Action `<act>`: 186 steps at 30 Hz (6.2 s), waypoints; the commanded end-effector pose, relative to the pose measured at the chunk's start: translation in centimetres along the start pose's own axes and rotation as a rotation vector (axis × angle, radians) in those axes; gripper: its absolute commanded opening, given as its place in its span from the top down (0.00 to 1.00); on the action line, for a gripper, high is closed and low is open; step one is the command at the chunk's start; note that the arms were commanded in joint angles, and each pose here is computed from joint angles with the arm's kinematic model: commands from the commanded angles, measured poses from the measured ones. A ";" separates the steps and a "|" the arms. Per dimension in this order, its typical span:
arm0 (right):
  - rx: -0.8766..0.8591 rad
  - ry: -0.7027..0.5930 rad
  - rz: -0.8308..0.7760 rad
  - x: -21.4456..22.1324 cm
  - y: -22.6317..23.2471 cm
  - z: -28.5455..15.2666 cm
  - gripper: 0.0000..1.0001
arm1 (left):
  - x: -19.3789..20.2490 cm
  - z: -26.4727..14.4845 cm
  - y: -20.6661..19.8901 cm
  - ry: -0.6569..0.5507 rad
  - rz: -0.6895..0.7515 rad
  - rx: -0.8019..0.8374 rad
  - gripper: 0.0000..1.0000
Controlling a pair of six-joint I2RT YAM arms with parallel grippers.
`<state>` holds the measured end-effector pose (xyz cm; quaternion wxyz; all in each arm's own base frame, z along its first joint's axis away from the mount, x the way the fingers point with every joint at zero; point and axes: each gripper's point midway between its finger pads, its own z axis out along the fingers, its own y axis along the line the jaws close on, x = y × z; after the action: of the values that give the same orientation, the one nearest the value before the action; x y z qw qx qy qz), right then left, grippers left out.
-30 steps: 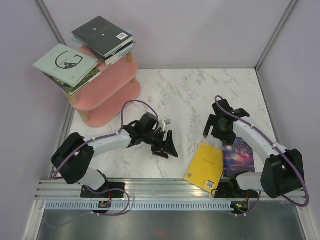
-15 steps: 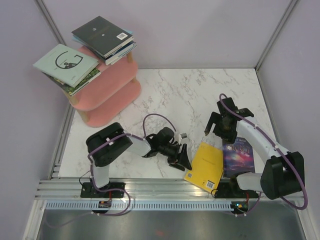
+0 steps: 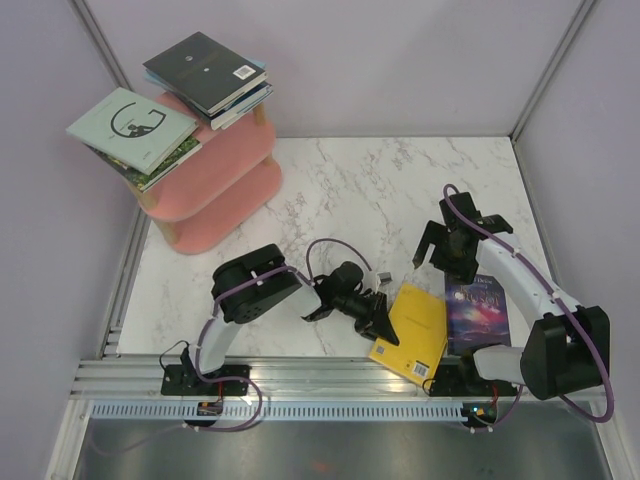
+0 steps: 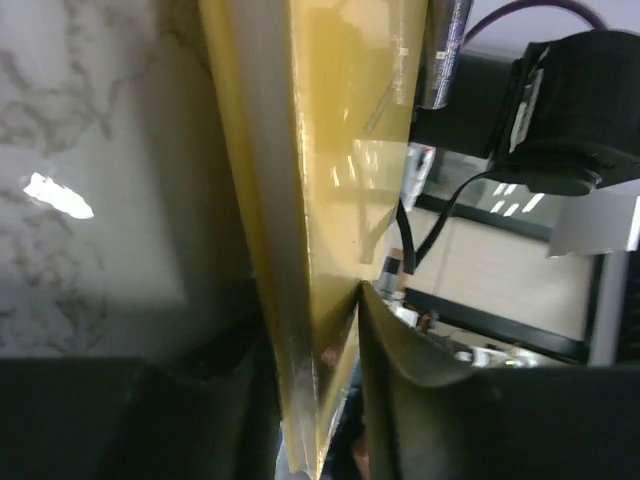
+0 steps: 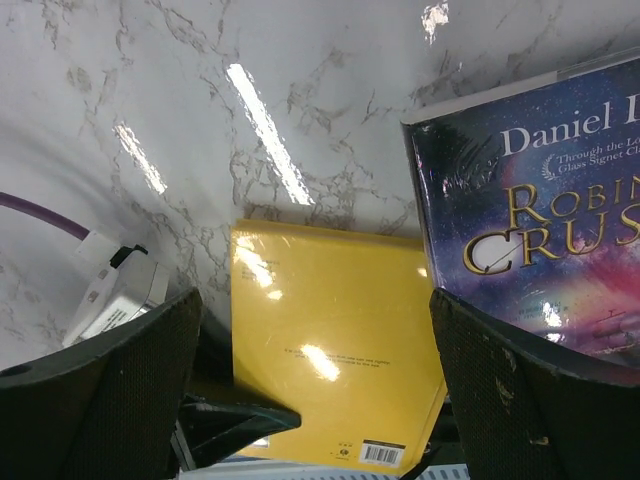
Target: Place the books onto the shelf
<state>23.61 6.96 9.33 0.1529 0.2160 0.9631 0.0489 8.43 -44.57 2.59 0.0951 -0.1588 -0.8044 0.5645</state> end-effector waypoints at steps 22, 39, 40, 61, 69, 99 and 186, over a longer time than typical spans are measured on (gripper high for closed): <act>-0.264 -0.151 0.078 -8.1 7.9 -4.4 0.02 | -1.5 -18.8 -16.2 -0.402 0.315 -0.115 0.98; -0.317 -0.080 0.058 -7.5 9.4 -1.9 0.02 | -1.9 -47.2 -34.0 -1.207 0.572 -0.522 0.98; -0.317 -0.076 0.057 -7.4 9.4 -1.9 0.02 | -1.5 -48.1 -34.9 -1.246 0.583 -0.534 0.98; -0.382 0.027 -0.098 -1.7 12.0 -1.4 0.02 | -3.7 -62.5 -33.9 -1.710 0.393 -0.723 0.98; -0.387 0.059 -0.127 -0.7 12.4 -0.6 0.02 | -4.5 -65.3 -31.8 -1.731 0.319 -0.637 0.98; -0.360 0.091 -0.140 0.2 11.6 0.8 0.03 | -5.3 -68.2 -16.4 -1.660 -0.203 -0.502 0.73; 0.009 0.235 0.921 7.6 -10.8 10.5 0.07 | -3.3 -9.0 -7.1 -0.194 0.018 -0.265 0.21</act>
<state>22.91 -10.31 1.24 0.2008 0.5901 0.7820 0.0077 12.94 -39.73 13.47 -0.0078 -0.1366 -0.8745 0.4653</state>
